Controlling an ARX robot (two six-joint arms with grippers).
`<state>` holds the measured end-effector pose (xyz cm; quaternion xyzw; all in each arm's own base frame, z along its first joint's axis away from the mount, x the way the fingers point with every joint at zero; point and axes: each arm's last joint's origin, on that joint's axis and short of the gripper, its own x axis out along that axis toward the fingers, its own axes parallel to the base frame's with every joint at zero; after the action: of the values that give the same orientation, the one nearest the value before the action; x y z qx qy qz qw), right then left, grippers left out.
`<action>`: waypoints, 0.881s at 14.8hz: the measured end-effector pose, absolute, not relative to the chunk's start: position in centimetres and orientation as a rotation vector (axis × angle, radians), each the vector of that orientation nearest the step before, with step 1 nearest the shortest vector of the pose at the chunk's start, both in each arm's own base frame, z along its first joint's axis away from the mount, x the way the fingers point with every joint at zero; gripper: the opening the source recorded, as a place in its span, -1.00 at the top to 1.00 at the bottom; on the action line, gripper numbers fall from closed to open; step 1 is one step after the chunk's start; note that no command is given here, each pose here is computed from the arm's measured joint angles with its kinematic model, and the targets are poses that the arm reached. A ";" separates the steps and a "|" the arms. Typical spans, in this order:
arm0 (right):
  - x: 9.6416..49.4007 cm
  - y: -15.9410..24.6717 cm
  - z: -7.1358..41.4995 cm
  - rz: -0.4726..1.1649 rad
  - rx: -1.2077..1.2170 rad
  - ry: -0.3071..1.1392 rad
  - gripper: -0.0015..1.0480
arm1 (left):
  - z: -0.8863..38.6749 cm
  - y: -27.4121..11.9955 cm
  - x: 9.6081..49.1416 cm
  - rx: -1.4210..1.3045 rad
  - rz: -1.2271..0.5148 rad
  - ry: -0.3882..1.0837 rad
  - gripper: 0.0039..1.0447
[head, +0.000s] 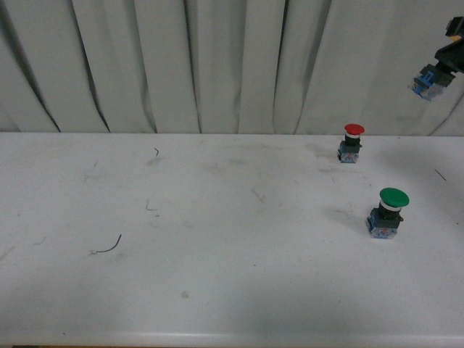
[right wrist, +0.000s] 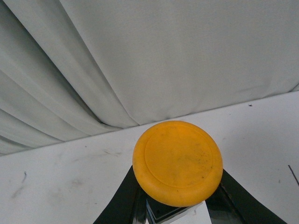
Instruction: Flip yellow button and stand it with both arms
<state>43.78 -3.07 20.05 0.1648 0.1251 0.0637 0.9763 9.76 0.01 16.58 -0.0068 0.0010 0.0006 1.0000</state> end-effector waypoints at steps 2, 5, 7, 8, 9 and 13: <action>44.6 -3.1 19.3 0.088 0.247 0.296 0.43 | 16.6 0.0 9.8 -0.014 0.001 0.003 -0.88; 46.1 -2.4 17.0 0.004 0.189 0.384 0.43 | 16.6 0.0 9.8 -0.014 0.001 0.003 -0.88; 46.7 -1.7 16.1 -0.057 0.168 0.400 0.43 | 16.6 0.0 9.8 -0.014 0.001 0.002 -0.88; 46.9 -0.9 15.7 -0.085 0.164 0.407 0.43 | 16.6 0.0 9.8 -0.014 0.001 0.002 -0.88; 46.9 0.0 15.1 -0.118 0.161 0.416 0.43 | 16.6 0.0 9.8 -0.014 0.001 0.003 -0.88; 47.3 3.9 12.6 -0.160 0.154 0.472 0.43 | 16.6 0.0 9.8 -0.014 0.001 0.003 -0.88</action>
<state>47.25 3.88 12.58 0.0760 0.2335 -0.0792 0.9661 9.77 0.01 16.58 -0.0068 0.0014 0.0006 1.0000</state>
